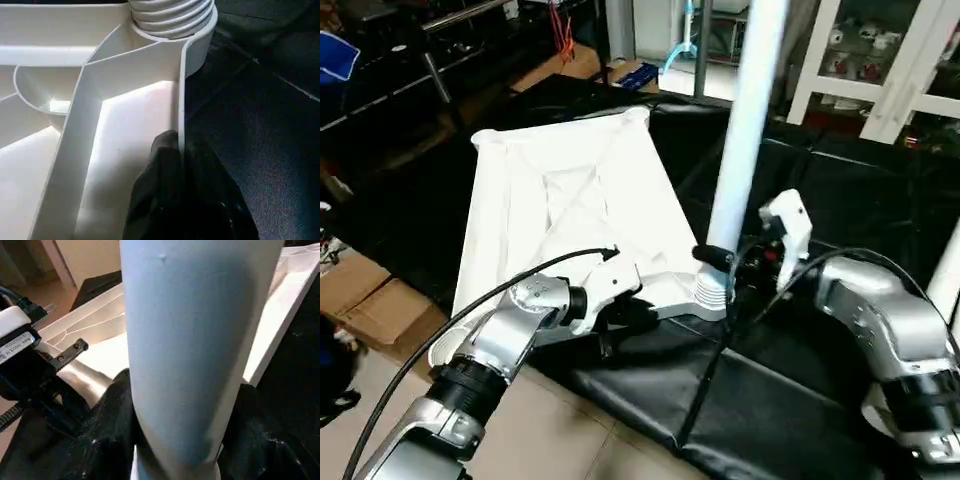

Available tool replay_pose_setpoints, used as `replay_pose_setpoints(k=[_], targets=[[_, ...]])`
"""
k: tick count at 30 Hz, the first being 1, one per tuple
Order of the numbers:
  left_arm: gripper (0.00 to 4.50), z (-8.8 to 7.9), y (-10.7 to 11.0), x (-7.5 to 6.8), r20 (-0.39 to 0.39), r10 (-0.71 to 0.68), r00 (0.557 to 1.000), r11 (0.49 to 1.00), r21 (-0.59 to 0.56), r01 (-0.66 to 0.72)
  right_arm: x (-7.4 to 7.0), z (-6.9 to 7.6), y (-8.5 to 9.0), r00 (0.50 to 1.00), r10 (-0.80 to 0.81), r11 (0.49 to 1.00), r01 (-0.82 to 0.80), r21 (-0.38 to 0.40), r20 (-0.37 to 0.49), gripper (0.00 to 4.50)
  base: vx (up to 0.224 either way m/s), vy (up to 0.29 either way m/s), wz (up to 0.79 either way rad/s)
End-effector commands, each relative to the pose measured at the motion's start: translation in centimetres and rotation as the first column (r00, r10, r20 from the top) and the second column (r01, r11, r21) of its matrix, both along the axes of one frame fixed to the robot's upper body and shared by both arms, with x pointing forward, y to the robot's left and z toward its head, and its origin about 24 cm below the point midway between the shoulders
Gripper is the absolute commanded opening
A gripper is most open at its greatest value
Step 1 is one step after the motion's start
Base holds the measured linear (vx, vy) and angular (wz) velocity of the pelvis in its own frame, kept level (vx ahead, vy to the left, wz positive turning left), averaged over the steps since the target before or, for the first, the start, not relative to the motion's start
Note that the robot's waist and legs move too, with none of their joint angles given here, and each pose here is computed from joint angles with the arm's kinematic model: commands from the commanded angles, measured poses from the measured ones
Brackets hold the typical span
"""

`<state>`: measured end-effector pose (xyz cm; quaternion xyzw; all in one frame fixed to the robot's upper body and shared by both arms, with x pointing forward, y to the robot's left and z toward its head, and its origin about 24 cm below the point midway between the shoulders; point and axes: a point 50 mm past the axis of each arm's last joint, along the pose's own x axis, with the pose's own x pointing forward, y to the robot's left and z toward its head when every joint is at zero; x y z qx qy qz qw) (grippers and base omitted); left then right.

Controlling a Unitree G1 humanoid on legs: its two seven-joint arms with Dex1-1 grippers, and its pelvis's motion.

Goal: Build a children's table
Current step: Pick table leg

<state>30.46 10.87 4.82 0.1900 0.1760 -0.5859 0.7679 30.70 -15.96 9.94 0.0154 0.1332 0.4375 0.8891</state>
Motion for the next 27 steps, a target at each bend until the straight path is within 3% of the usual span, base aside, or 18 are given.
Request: replay_pose_setpoints(k=[1, 8, 15, 27], targets=[[0.00, -0.6, 0.4, -0.2, -0.020, 0.027, 0.999, 1.000, -0.005, -0.027, -1.1, -3.0, -0.5, 0.989, -0.009, 0.999, 0.002, -0.048, -0.150, 1.85, 0.000, 0.000, 0.00], [0.00, -0.6, 0.4, -0.1, -0.020, 0.024, 1.000, 1.000, -0.003, -0.024, -3.2, -3.7, 0.9, 0.981, 0.128, 0.986, -0.142, -0.092, -0.142, 1.85, 0.000, 0.000, 0.00], [0.00, -0.5, 0.4, -0.1, -0.020, 0.023, 1.000, 1.000, -0.004, -0.023, -4.0, -3.6, 1.4, 0.974, 0.188, 0.973, -0.202, -0.113, -0.123, 1.85, 0.000, 0.000, 0.00], [0.00, -0.5, 0.4, -0.2, -0.018, 0.021, 1.000, 1.000, -0.004, -0.021, -5.3, -6.4, -0.8, 0.975, 0.099, 0.977, -0.132, -0.165, -0.198, 1.85, 0.000, 0.000, 0.00]])
